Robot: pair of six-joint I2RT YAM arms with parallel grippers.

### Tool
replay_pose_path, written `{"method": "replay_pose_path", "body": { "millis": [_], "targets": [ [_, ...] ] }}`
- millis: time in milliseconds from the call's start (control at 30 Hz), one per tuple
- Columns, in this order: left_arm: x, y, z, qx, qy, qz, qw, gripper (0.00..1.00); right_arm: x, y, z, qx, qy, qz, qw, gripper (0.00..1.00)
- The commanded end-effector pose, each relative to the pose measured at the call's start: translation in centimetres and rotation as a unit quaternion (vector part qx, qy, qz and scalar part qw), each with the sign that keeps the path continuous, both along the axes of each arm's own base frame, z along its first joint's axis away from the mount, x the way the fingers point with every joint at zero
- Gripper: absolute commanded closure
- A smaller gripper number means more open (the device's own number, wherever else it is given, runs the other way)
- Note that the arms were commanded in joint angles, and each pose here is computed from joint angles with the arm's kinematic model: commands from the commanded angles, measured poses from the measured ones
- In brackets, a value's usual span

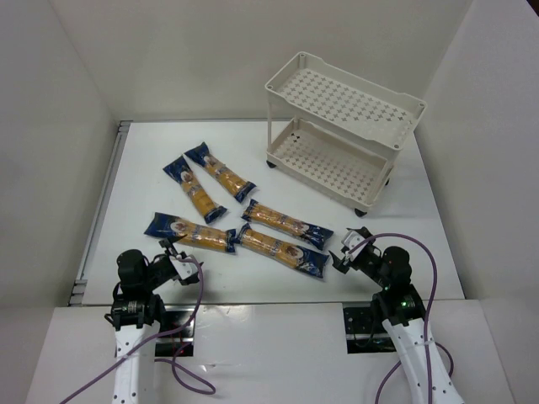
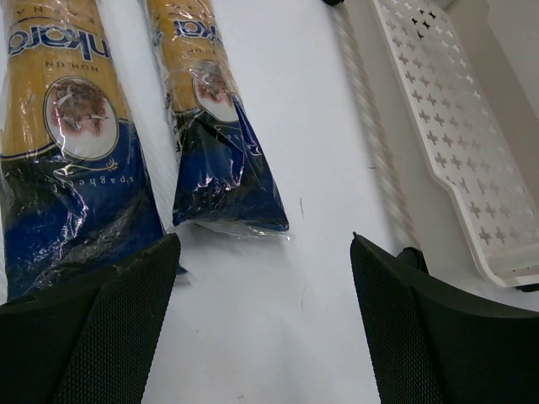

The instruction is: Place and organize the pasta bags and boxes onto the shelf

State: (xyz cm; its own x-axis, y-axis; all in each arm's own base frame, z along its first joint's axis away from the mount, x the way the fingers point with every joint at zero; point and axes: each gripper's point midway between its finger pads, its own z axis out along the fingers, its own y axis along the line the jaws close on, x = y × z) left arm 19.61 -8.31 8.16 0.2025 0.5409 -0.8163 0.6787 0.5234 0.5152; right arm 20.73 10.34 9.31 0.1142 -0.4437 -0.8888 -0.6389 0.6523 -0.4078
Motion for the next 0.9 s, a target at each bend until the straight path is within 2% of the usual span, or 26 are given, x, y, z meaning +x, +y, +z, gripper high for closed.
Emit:
{"method": "replay_pose_path", "body": {
  "millis": [0, 167, 267, 300, 367, 400, 500, 567, 600, 667, 700, 733, 767, 833, 867],
  "targets": [
    [-0.2, -0.3, 1.0, 0.005, -0.02, -0.014, 1.0, 0.0, 0.0, 0.0, 0.8, 0.0, -0.013, 0.003, 1.0, 0.14],
    [-0.2, -0.3, 1.0, 0.005, -0.02, -0.014, 1.0, 0.0, 0.0, 0.0, 0.8, 0.0, -0.013, 0.003, 1.0, 0.14],
    [-0.2, -0.3, 1.0, 0.005, -0.02, -0.014, 1.0, 0.0, 0.2, 0.3, 1.3, -0.01, -0.038, 0.017, 0.999, 0.14],
    [-0.2, -0.3, 1.0, 0.005, -0.02, -0.014, 1.0, 0.0, 0.2, 0.5, 1.2, -0.015, -0.044, 0.025, 0.999, 0.01],
    [-0.2, -0.3, 1.0, 0.005, -0.02, -0.014, 1.0, 0.0, -0.3, 1.3, 1.1, -0.054, -0.076, 0.075, 0.993, 0.01],
    [-0.2, -0.3, 1.0, 0.005, -0.02, -0.014, 1.0, 0.0, -0.6, 1.9, 1.5, -0.093, -0.122, 0.115, 0.981, 0.01],
    [-0.1, -0.7, 1.7, -0.009, -0.026, -0.018, 0.999, 0.0, 0.0, 2.1, 2.5, -0.131, -0.188, 0.13, 0.965, 0.01],
    [-0.2, -0.8, 1.7, -0.01, -0.027, -0.022, 0.999, 0.0, 0.4, 1.6, 3.6, -0.106, -0.181, 0.1, 0.973, 0.01],
    [-0.1, -0.8, 1.8, -0.007, -0.03, -0.024, 0.999, 0.0, 1.0, 0.6, 5.0, -0.04, -0.143, 0.038, 0.988, 0.01],
    [-0.1, -0.8, 1.9, 0.016, -0.053, -0.036, 0.998, 0.0, 1.5, -0.5, 8.7, 0.013, -0.154, -0.019, 0.988, 0.01],
    [-0.1, -0.8, 1.9, 0.016, -0.053, -0.036, 0.998, 0.0, 1.1, -0.4, 9.0, -0.005, -0.158, -0.005, 0.987, 0.01],
    [-0.2, -0.9, 1.8, 0.031, -0.066, -0.048, 0.996, 0.0, 0.3, -0.2, 7.7, -0.021, -0.124, 0.01, 0.992, 0.01],
    [-0.2, -1.1, 2.2, 0.051, -0.092, -0.068, 0.992, 0.0, -0.4, -0.1, 9.7, -0.014, -0.132, 0.016, 0.991, 0.01],
    [0.4, -1.1, 4.3, 0.056, -0.136, -0.068, 0.987, 0.0, -0.8, 0.1, 9.3, 0.01, -0.066, 0.011, 0.998, 0.01],
    [0.7, -0.9, 5.2, 0.073, -0.161, -0.065, 0.982, 0.0, -0.7, 0.0, 11.1, 0.013, -0.063, 0.004, 0.998, 0.01]
  ]
}}
